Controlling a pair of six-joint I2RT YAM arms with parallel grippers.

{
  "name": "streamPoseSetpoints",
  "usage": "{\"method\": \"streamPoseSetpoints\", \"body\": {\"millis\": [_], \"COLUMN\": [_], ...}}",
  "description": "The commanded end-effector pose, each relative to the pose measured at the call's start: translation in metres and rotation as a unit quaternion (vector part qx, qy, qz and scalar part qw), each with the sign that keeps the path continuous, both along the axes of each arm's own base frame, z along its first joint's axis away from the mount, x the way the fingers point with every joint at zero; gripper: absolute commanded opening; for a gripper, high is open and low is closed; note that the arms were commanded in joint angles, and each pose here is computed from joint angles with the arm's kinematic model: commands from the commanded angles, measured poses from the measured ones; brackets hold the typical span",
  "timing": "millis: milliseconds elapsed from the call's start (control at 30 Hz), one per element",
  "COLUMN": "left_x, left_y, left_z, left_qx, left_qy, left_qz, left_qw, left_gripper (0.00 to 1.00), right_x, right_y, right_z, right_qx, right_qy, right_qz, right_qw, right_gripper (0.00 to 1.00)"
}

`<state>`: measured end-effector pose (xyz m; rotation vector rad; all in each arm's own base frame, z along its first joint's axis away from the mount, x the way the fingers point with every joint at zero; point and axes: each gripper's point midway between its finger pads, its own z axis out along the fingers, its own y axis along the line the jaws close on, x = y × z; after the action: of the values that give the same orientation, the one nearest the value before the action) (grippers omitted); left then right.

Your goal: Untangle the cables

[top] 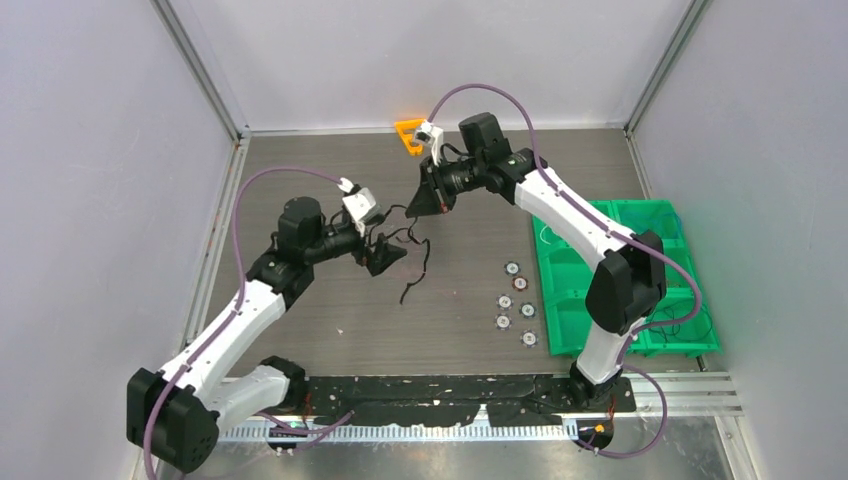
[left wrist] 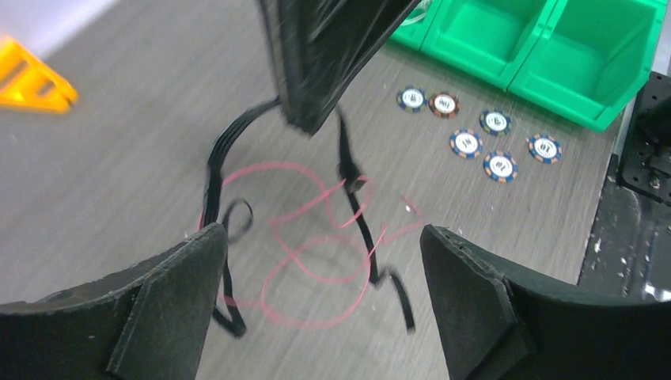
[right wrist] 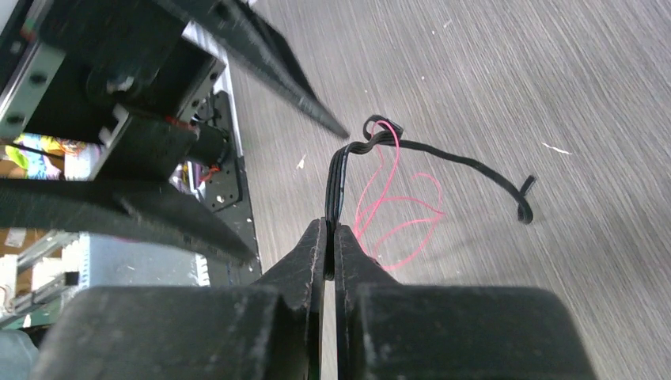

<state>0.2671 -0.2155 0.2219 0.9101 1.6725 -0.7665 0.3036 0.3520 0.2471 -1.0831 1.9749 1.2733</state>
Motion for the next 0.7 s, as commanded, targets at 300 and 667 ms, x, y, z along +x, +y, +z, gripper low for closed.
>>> {"method": "streamPoseSetpoints", "body": {"millis": [300, 667], "left_x": [0.037, 0.027], "left_y": [-0.038, 0.004], "left_z": [0.003, -0.094], "left_qx": [-0.011, 0.039], "left_qy": [-0.069, 0.070], "left_qz": [0.039, 0.119], "left_qw": [0.997, 0.990], "left_gripper": [0.56, 0.34], "right_x": [-0.028, -0.017], "right_y": [0.009, -0.063], "right_z": [0.173, 0.321], "right_qx": [0.178, 0.295], "right_qy": [-0.086, -0.164], "right_qz": [0.010, -0.084], "right_qw": [0.980, 0.937], "right_gripper": [0.05, 0.05]}}
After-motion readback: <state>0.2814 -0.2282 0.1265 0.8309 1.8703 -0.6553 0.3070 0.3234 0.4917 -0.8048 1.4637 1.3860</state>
